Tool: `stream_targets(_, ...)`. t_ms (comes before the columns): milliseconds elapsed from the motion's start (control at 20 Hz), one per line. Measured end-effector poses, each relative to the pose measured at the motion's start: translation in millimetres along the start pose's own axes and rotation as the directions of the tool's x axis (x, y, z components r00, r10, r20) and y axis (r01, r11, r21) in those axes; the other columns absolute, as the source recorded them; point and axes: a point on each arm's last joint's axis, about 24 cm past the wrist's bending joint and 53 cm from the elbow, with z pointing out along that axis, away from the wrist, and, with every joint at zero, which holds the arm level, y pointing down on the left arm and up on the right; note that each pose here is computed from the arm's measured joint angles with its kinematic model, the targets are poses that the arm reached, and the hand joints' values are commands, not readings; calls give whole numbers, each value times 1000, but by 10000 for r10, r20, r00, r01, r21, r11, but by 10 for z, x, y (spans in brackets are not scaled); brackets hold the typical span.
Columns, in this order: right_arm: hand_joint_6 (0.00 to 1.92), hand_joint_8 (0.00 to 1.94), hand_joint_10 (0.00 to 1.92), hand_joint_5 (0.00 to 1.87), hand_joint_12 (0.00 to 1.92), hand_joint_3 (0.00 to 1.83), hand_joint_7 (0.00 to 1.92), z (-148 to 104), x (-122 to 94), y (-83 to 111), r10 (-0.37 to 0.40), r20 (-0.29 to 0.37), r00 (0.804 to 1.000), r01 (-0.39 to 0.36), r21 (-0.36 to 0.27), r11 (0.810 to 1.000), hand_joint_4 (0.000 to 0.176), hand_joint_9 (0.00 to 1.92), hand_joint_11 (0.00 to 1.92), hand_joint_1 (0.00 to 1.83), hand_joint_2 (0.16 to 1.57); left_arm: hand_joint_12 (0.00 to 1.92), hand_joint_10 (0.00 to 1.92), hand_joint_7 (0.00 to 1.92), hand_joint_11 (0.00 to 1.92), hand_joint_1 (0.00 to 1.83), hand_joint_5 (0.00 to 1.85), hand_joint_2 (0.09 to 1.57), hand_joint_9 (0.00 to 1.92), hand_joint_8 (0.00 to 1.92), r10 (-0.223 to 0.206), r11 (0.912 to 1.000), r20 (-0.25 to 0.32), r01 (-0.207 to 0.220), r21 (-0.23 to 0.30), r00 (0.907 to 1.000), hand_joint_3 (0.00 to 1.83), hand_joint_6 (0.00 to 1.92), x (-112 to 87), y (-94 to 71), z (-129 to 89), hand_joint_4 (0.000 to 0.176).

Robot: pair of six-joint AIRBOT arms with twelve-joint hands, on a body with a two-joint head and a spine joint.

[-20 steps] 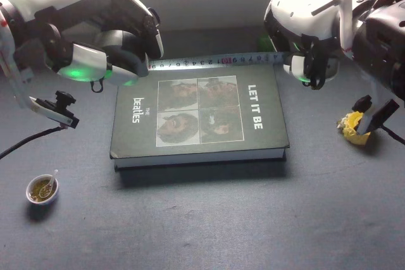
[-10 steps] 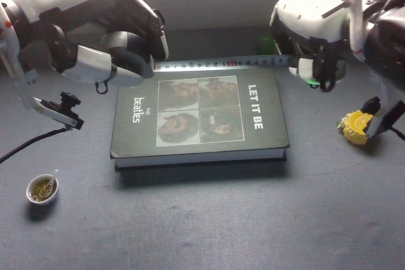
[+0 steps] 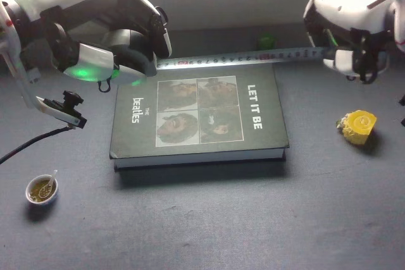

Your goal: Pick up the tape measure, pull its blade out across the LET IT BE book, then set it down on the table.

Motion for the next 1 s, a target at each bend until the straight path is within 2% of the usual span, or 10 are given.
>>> stream_targets(200, 1231, 1272, 1359, 790, 1713, 0, 871, -114, -8, -15, -185, -68, 9998, 184, -141, 9997, 0, 688, 631, 1177, 1198, 1432, 991, 1061, 924, 1496, 1040, 1065, 994, 792, 5, 10000, 2, -5, -1, 10000, 0, 635, -1, 0, -1, 0)
stream_targets(500, 1240, 1268, 1357, 771, 1701, 1, 883, -180, -90, -123, -418, 94, 9991, 418, -51, 9991, 0, 696, 620, 1180, 1199, 1448, 1003, 1064, 917, 1496, 1029, 1066, 1002, 774, -44, 10000, -19, 44, 5, 10000, 0, 632, 12, 23, -11, 0)
stream_targets(750, 1245, 1272, 1355, 768, 1706, 1, 881, -208, -154, -249, -493, 200, 9986, 490, 161, 9987, 0, 690, 617, 1180, 1201, 1453, 1000, 1065, 910, 1496, 1010, 1069, 998, 786, -1, 10000, 100, 1, 43, 10000, 0, 656, -52, 42, -18, 0)
stream_targets(1000, 1247, 1275, 1356, 769, 1709, 1, 877, -221, -174, -305, -505, 219, 9985, 499, 248, 9984, 0, 693, 631, 1178, 1202, 1457, 1009, 1061, 909, 1496, 1009, 1070, 998, 786, 207, 9998, 87, -207, 66, 9997, 0, 657, -67, 73, -31, 0)
